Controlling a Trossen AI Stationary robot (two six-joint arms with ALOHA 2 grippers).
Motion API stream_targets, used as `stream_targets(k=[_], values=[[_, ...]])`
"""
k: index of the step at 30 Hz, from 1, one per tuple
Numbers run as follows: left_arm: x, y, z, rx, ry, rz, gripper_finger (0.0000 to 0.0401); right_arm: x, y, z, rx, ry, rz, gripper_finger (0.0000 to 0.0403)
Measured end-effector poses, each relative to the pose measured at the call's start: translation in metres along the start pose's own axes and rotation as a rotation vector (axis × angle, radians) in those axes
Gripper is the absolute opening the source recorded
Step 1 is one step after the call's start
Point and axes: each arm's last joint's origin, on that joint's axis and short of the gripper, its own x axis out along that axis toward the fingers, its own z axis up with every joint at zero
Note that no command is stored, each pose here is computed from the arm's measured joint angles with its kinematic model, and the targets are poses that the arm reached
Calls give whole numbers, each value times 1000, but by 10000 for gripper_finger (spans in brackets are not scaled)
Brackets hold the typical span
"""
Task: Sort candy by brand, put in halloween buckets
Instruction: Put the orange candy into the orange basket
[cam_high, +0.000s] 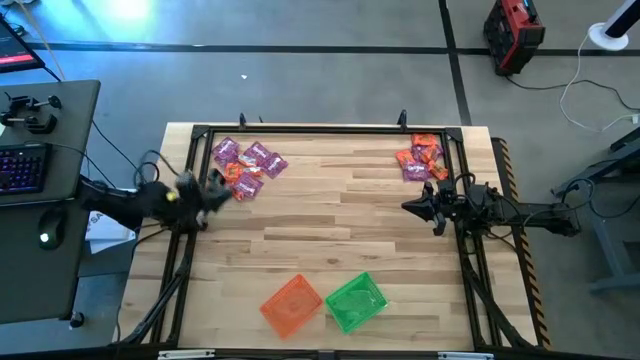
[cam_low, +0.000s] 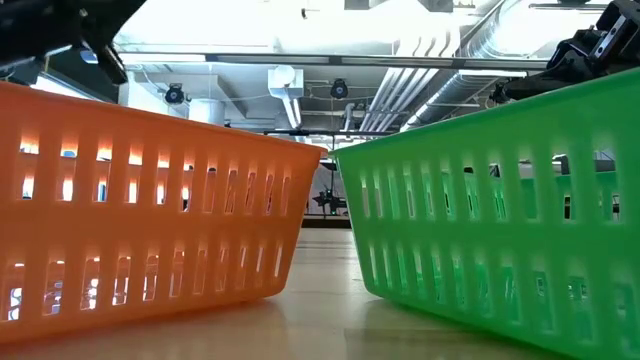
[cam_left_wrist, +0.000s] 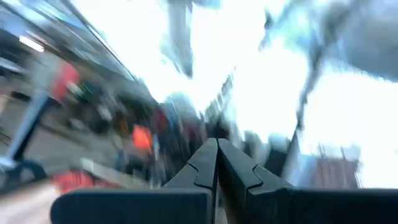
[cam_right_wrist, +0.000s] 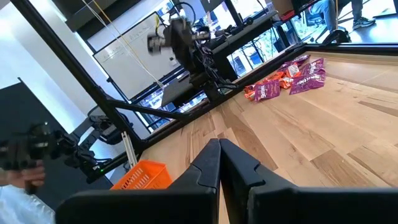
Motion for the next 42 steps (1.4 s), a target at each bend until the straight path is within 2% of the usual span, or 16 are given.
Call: stream_targets(k=[1, 3, 8, 10, 12, 16, 18, 20, 23, 27, 31, 34, 37, 39, 42], values=[[1, -1, 4, -31, -53, 27, 1, 0, 0, 0, 0, 0, 0, 0], [8, -3, 6, -32, -50, 46, 1, 0, 0, 0, 0, -1, 0, 0], [44, -14, -5, -102, 168, 119, 1, 0, 0, 0, 0, 0, 0, 0], [65, -20, -7, -94, 204, 173, 1, 0, 0, 0, 0, 0, 0, 0], [87, -25, -5, -37, 209, 212, 1, 0, 0, 0, 0, 0, 0, 0], [122, -29, 5, 239, 237, 222, 1, 0, 0, 0, 0, 0, 0, 0], [132, -25, 12, 281, 296, 278, 1, 0, 0, 0, 0, 0, 0, 0], [137, -12, 22, 259, 413, 409, 1, 0, 0, 0, 0, 0, 0, 0], [135, 16, 39, 209, 676, 592, 4, 0, 0, 0, 0, 0, 0, 0], [126, 50, 49, 144, 927, 682, 34, 0, 0, 0, 0, 0, 0, 0], [107, 62, 38, 33, 1162, 789, 91, 0, 0, 0, 0, 0, 0, 0], [92, 66, 26, -20, 1246, 934, 134, 0, 0, 0, 0, 0, 0, 0], [78, 69, 12, -137, 1283, 1063, 169, 0, 0, 0, 0, 0, 0, 0], [69, 71, 1, -209, 1329, 1142, 183, 0, 0, 0, 0, 0, 0, 0], [62, 78, -10, -240, 1349, 1225, 190, 0, 0, 0, 0, 0, 0, 0]])
